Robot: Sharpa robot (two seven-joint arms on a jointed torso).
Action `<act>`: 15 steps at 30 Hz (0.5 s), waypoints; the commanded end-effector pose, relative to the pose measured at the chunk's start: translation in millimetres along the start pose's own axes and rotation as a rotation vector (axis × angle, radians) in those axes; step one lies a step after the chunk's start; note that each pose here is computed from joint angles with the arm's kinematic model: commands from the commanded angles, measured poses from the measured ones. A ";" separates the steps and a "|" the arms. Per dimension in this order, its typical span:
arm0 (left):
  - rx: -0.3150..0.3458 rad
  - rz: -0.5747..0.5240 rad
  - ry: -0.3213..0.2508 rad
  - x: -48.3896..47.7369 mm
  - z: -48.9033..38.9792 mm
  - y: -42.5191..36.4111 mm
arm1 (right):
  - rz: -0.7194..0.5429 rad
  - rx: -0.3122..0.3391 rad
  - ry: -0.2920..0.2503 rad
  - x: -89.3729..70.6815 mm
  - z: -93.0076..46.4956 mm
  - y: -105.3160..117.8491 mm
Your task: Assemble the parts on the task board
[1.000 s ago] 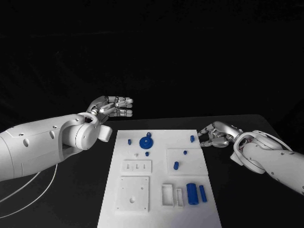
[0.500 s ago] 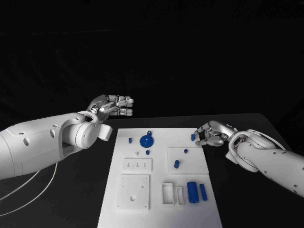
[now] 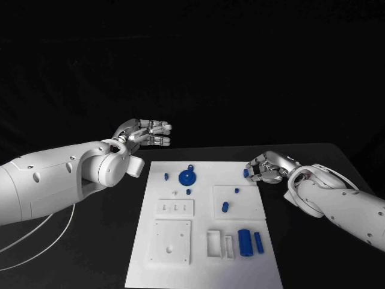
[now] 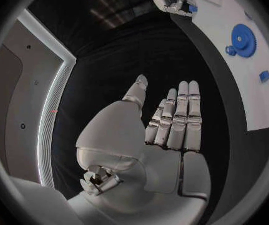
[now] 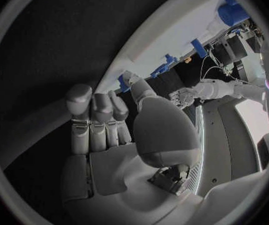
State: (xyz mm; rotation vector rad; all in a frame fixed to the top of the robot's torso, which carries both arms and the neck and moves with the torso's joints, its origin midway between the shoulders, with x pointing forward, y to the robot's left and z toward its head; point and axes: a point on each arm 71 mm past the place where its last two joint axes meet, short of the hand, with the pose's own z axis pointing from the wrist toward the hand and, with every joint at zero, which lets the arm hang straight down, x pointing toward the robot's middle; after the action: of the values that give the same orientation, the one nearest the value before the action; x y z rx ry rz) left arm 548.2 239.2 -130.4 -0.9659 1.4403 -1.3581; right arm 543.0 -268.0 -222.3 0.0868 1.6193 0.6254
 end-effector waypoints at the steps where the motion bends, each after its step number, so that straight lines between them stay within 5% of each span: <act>1: 0.006 0.001 0.012 2.2 0.2 -1.3 | -0.001 0.004 0.001 2.8 0.4 0.0; 15: 0.001 0.003 0.007 1.4 0.4 -0.9 | 0.021 -0.003 0.043 14.0 1.1 3.1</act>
State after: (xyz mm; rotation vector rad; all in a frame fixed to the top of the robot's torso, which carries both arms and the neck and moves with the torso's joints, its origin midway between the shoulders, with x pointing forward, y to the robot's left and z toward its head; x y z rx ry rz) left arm 548.3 239.4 -130.8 -0.9688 1.4449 -1.3529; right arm 542.3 -261.8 -229.1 0.0969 1.6308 0.6372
